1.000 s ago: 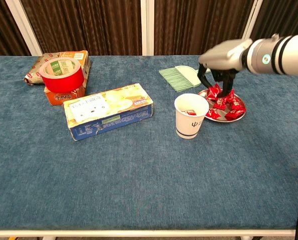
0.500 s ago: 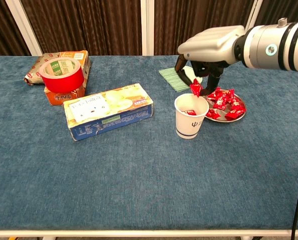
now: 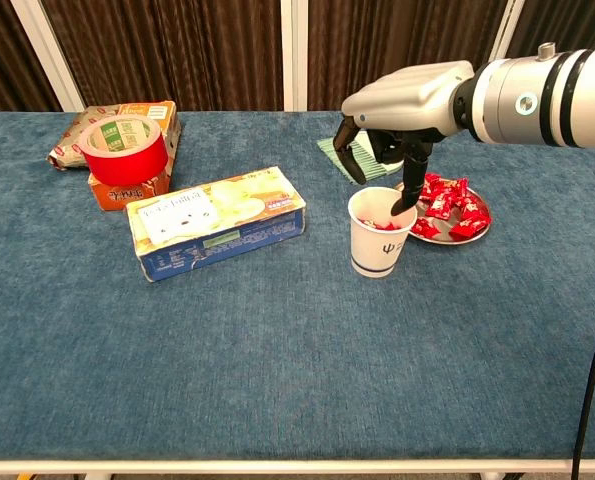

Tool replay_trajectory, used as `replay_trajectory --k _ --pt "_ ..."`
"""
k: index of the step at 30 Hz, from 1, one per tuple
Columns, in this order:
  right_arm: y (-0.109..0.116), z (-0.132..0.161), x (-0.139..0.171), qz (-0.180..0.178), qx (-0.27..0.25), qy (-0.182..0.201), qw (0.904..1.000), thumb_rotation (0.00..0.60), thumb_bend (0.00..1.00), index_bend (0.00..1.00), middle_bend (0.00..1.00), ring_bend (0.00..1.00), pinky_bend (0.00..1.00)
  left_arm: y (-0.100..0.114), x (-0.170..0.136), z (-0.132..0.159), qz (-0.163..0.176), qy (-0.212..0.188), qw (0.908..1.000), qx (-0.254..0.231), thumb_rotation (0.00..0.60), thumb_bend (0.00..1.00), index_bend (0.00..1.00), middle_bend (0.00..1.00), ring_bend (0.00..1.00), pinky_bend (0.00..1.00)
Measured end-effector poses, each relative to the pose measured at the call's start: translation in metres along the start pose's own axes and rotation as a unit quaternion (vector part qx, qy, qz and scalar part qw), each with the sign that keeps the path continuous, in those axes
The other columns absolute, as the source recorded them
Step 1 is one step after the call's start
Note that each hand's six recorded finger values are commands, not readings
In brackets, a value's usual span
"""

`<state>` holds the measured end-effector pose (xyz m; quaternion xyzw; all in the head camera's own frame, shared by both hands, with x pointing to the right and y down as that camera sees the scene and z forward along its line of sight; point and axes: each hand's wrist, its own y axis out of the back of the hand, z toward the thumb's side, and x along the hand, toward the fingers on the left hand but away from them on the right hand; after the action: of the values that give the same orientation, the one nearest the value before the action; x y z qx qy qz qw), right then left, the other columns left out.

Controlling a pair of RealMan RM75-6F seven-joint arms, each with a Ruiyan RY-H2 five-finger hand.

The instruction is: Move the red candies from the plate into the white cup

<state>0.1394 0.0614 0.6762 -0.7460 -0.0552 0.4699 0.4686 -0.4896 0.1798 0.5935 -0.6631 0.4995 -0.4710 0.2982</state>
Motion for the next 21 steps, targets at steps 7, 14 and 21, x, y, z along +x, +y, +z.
replay_trajectory --k 7,14,21 --pt "-0.003 -0.04 -0.001 0.002 0.038 -0.055 0.9978 0.6 0.05 0.49 1.0 1.0 1.0 -0.001 0.0 0.0 -0.002 -0.001 1.0 -0.001 0.24 0.09 0.17 0.16 0.1 0.2" --pt "-0.034 -0.092 -0.017 0.058 0.081 -0.134 0.986 0.6 0.09 0.47 1.0 1.0 1.0 -0.001 -0.002 -0.002 -0.002 0.001 1.0 -0.001 0.234 0.09 0.17 0.16 0.1 0.2" --pt "-0.057 -0.097 -0.039 0.089 0.121 -0.136 0.9793 0.6 0.09 0.47 1.0 1.0 1.0 0.002 -0.002 -0.004 0.002 0.004 1.0 -0.001 0.235 0.09 0.17 0.16 0.1 0.2"
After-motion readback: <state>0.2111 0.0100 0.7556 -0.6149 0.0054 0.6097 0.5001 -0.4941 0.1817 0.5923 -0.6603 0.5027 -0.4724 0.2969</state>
